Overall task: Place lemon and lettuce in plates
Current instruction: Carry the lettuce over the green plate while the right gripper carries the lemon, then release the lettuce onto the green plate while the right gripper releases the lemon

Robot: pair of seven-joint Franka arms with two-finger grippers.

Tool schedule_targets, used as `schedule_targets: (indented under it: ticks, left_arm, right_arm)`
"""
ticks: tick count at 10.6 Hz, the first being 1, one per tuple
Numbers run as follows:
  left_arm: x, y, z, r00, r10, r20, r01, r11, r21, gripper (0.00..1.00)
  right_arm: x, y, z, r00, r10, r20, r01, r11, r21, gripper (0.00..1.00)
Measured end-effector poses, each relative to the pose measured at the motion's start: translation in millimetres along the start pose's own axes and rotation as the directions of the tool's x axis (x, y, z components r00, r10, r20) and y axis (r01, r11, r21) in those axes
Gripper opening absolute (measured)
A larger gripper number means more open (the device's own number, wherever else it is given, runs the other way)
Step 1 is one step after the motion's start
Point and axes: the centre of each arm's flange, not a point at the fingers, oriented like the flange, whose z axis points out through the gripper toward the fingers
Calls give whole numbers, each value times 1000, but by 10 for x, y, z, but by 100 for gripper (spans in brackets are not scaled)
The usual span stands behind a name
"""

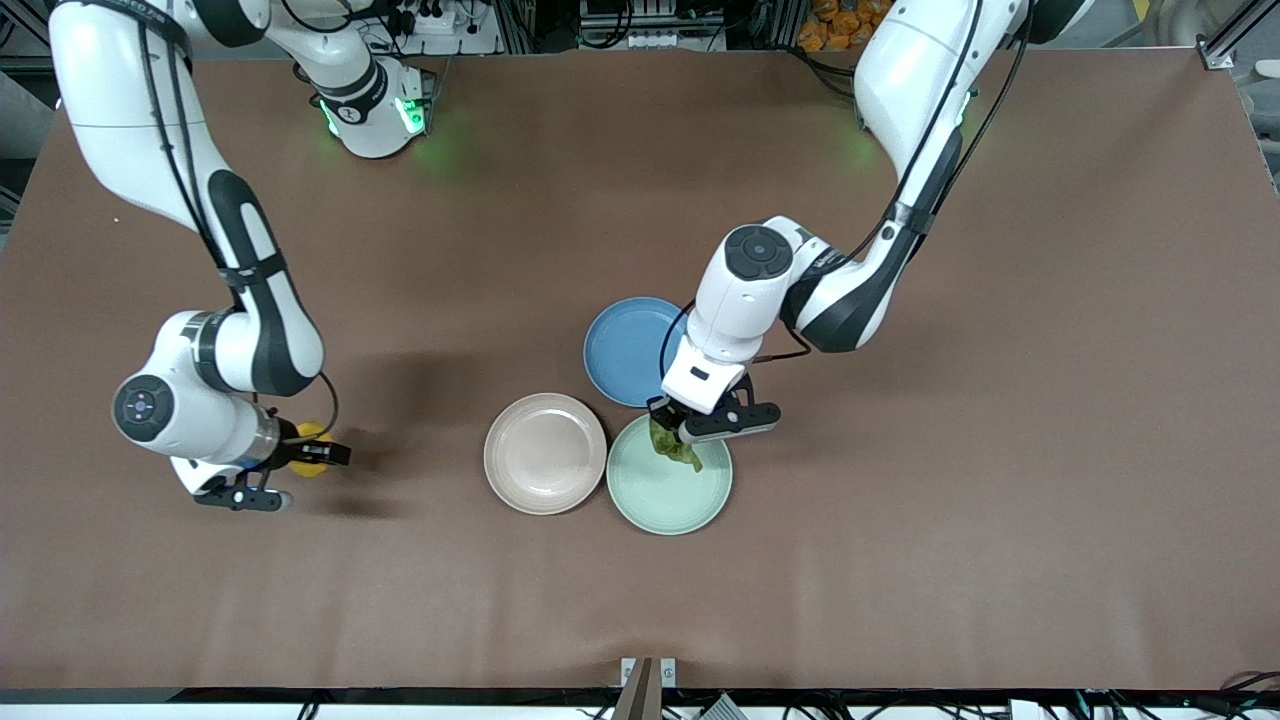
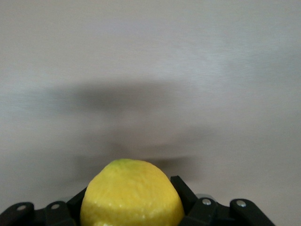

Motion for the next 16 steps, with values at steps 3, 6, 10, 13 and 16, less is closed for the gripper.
schedule_targets:
  ticks: [3,6,10,13,16]
  left_arm:
    - [-213,-160,502,997,75,18,-76,994,75,5]
    - [-224,-243,666,997,74,21,-75,993,88,5]
    - [-69,-321,636,998,65,-4,-64,993,98,19]
    - [-4,-296,578,998,62,-18,-60,994,91,59]
    - [117,-282,461,998,54,-41,-51,996,79,99]
  right_arm:
    - [-47,-604,-89,999,40,-8,-40,999,3,63]
    - [-145,-1089,-120,999,53,-7,-53,998,39,63]
    - [-367,-1971,-131,1000,-9,-6,10,995,102,63]
    - [-482,-2458,-10,997,-70,-23,72,991,111,63]
    - [-565,-2776,148,993,-89,-72,99,985,145,63]
